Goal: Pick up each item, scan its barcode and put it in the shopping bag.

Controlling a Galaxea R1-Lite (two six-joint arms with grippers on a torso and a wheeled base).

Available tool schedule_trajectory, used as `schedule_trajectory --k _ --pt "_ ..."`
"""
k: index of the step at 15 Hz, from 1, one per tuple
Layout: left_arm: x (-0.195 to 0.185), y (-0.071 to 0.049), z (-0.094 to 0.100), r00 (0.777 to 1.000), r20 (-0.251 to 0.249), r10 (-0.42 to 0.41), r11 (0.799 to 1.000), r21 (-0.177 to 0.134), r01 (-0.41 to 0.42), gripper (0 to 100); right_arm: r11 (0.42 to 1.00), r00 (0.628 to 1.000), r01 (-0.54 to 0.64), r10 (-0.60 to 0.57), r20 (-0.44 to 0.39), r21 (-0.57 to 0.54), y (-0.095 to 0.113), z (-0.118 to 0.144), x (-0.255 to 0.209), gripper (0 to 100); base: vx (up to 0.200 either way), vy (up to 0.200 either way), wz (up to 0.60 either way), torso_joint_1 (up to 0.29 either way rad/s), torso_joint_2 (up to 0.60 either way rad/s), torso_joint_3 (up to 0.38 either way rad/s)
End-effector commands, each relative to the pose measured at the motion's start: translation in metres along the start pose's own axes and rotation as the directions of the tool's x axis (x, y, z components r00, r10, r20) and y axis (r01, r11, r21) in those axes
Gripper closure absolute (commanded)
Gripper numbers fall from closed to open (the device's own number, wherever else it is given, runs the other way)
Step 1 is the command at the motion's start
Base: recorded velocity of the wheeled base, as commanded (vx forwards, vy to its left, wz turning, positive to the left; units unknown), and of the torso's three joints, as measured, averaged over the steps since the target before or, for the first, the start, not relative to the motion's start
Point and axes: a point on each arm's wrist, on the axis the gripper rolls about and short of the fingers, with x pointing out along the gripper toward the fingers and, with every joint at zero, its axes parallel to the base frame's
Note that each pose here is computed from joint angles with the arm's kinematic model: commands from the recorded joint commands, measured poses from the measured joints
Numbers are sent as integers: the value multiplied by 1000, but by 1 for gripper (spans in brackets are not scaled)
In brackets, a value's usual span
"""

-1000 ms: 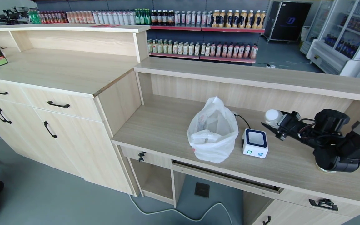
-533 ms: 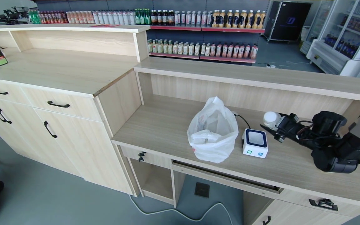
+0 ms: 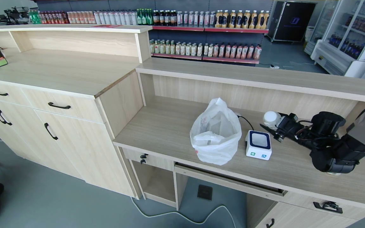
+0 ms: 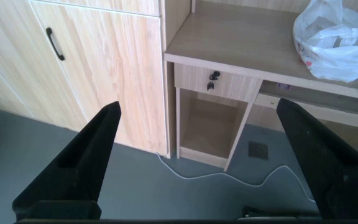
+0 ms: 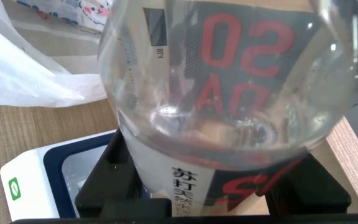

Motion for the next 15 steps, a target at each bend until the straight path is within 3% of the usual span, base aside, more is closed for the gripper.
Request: schedule_trajectory --k 1,15 --pt "0 0 0 1000 -1 0 1000 0 0 0 1000 1000 -8 8 -5 8 5 -4 1 100 0 0 0 0 0 0" --pt "0 0 0 1000 -1 0 1000 0 0 0 999 999 -26 25 30 33 19 -4 20 100 0 0 0 0 0 0"
